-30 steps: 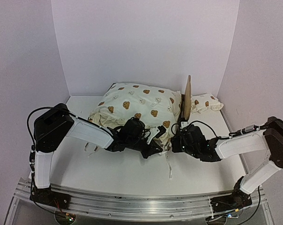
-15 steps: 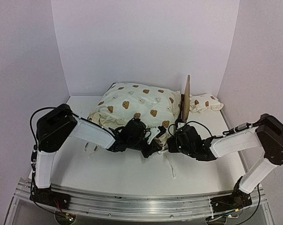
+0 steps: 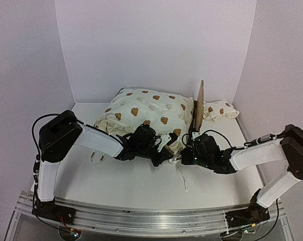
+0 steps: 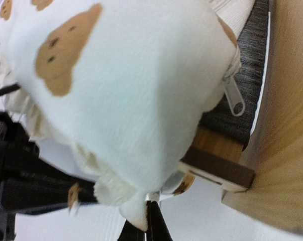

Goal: Set up the pet bed

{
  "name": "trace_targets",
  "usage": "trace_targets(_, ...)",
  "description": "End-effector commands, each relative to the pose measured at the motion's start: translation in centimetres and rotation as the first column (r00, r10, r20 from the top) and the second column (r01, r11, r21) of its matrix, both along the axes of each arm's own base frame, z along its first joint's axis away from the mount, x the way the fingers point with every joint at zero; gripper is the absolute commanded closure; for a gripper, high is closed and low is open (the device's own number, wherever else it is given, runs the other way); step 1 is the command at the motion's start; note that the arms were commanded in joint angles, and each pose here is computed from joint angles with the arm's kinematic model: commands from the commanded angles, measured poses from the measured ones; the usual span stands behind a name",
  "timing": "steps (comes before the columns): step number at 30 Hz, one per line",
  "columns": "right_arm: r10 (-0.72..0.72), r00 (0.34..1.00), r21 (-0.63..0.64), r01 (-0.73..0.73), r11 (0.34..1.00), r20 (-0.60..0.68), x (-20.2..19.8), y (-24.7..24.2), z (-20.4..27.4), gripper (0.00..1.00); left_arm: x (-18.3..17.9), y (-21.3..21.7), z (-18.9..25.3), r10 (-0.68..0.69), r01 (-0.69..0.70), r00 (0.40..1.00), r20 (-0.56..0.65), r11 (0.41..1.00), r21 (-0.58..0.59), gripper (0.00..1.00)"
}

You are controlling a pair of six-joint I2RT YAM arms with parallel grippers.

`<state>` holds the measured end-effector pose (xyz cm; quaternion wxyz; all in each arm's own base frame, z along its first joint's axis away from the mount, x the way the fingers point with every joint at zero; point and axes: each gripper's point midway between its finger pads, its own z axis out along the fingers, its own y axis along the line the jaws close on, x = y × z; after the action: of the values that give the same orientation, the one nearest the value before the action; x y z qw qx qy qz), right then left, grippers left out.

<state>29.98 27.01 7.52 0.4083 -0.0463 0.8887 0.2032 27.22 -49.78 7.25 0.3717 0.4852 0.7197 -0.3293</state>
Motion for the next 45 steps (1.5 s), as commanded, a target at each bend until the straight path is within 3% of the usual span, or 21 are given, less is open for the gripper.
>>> trace_targets(1,0.215,0.977,0.051,-0.214,0.976,-0.015,-2.7,1.8,2.5,1.0,2.0,-1.2,2.2,-0.022,0.024,0.997,0.074,0.999,-0.031,1.0)
trace_targets(7,0.374,0.923,0.086,-0.367,0.926,-0.095,-4.7,3.1,3.0,1.0,1.1,-2.5,1.0,-0.131,0.131,0.991,0.038,0.991,0.005,1.0)
trace_targets(13,0.394,0.916,0.119,-0.383,0.916,-0.079,-4.8,2.9,4.7,1.0,1.1,-2.8,-1.8,-0.174,0.171,0.984,0.03,0.981,0.088,1.0)
trace_targets(21,0.346,0.935,0.133,-0.334,0.933,-0.08,-4.1,2.2,5.0,0.97,-0.8,-4.1,-2.0,-0.321,0.3,0.924,0.208,0.945,0.127,1.0)
trace_targets(28,0.33,0.935,0.131,-0.314,0.94,-0.131,-4.4,1.9,4.1,0.86,-0.1,-5.3,-0.9,-0.331,0.314,0.903,0.273,0.943,0.107,1.0)
trace_targets(34,0.302,0.938,0.105,-0.287,0.952,-0.173,-5.4,0.1,4.4,0.66,0.0,-5.4,-0.9,-0.349,0.33,0.883,0.313,0.937,0.115,1.0)
trace_targets(40,0.259,0.935,0.13,-0.233,0.964,-0.243,-6.6,-2.9,3.8,0.58,0.1,-5.3,-1.5,-0.358,0.332,0.873,0.33,0.934,0.135,1.0)
trace_targets(43,0.215,0.941,0.123,-0.189,0.974,-0.261,-6.3,-4.0,2.9,0.6,0.2,-5.1,-1.8,-0.355,0.321,0.874,0.333,0.935,0.153,1.0)
trace_targets(45,0.148,0.954,0.072,-0.134,0.988,-0.262,-5.4,-5.0,2.0,0.7,0.5,-4.9,-1.9,-0.341,0.301,0.88,0.33,0.939,0.167,1.0)
